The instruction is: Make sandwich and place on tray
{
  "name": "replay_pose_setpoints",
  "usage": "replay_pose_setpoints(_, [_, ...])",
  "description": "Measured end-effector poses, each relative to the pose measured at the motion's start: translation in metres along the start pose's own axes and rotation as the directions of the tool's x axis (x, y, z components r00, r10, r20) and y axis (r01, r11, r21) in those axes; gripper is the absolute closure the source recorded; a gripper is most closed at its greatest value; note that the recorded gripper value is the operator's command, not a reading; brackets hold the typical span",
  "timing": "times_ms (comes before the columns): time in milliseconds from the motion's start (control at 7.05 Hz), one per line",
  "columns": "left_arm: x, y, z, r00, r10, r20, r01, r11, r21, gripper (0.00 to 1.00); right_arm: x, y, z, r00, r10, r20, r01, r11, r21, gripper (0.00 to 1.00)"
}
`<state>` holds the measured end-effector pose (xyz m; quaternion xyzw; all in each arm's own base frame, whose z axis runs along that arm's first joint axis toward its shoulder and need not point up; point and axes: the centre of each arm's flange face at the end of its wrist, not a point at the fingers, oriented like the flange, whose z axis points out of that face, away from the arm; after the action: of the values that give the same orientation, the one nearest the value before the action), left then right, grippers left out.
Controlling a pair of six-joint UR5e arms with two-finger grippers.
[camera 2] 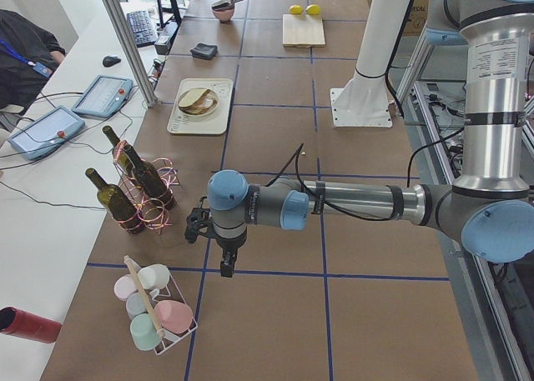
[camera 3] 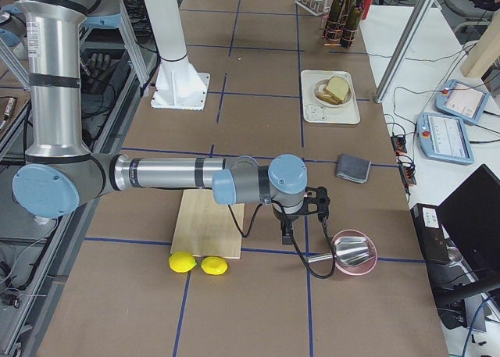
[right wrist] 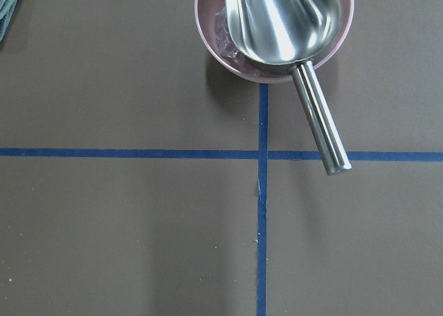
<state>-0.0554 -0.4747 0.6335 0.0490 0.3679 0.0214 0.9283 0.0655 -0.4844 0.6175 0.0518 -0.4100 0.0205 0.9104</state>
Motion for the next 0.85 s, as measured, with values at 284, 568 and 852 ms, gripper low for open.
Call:
replay_pose_setpoints(284, [0.0002, 0.0012, -0.0004, 1.000, -0.007, -0.024, 0.007, 1.000, -0.001, 0.00, -0.0016, -0.0012, -0.0013, 1.000, -0.003, 0.001, 0.003, 1.000, 0.003, 0.00])
replay_pose_setpoints(568, [0.0001, 0.0016, -0.0002, 1.000, -0.012, -0.028, 0.012, 1.000, -0.003, 0.00, -0.0027, -0.0022, -0.0023, 1.000, -0.006, 0.000, 0.006, 1.000, 0.005, 0.00])
replay_pose_setpoints(852, [0.0006, 0.0016, -0.0008, 0.999, -0.013, -0.029, 0.013, 1.000, -0.002, 0.00, -0.0028, -0.0024, -0.0023, 1.000, -0.006, 0.000, 0.006, 1.000, 0.005, 0.00])
